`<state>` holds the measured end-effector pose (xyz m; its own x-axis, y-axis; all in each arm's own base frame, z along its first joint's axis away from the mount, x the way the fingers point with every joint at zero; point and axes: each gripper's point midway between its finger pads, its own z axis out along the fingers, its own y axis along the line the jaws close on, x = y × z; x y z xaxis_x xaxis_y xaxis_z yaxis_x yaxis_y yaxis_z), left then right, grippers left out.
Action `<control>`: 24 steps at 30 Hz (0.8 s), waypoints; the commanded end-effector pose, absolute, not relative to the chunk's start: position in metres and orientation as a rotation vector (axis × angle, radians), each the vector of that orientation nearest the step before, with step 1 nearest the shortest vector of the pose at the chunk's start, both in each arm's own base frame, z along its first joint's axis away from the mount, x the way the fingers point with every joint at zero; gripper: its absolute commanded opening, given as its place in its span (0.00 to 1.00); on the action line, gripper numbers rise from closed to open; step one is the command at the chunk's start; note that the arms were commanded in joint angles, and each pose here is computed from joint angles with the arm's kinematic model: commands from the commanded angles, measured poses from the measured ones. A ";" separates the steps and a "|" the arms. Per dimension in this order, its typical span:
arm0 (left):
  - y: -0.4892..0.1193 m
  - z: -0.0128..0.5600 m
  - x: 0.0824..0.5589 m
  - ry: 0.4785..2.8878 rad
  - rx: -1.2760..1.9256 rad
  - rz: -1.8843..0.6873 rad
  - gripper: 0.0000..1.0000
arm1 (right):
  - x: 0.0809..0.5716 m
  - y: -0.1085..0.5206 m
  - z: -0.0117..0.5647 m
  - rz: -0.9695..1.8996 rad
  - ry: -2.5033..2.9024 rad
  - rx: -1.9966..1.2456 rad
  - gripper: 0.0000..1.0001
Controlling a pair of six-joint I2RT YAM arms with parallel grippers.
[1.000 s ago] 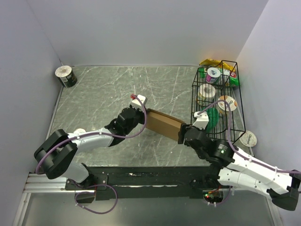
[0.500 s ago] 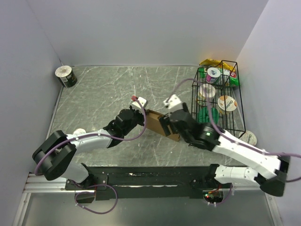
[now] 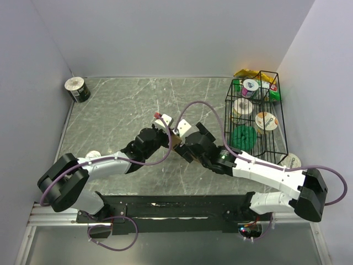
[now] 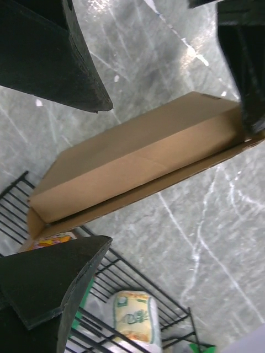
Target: Fold the paper box
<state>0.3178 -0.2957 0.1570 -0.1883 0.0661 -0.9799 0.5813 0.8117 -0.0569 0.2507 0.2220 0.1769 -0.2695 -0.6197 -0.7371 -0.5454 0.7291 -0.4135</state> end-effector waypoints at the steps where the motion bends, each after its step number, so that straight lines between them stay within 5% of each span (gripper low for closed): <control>1: -0.273 0.077 0.287 1.971 0.661 -0.416 0.01 | 0.260 0.229 0.168 -0.127 1.910 -0.924 0.99; 7: -0.273 0.078 0.287 1.970 0.659 -0.418 0.01 | 0.265 0.215 0.146 -0.243 1.950 -0.886 0.92; 19: -0.277 0.080 0.285 1.970 0.656 -0.447 0.01 | 0.265 0.197 0.129 -0.467 1.944 -0.764 0.61; 24: -0.278 0.085 0.284 1.969 0.642 -0.465 0.04 | 0.258 0.194 0.122 -0.524 1.952 -0.754 0.57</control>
<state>0.3169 -0.2960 0.1570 -0.1917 0.0645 -0.9793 0.5890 0.8057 -0.0622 0.2667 0.2104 0.1467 -0.2967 -0.6761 -0.6744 -0.3191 0.7358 -0.5973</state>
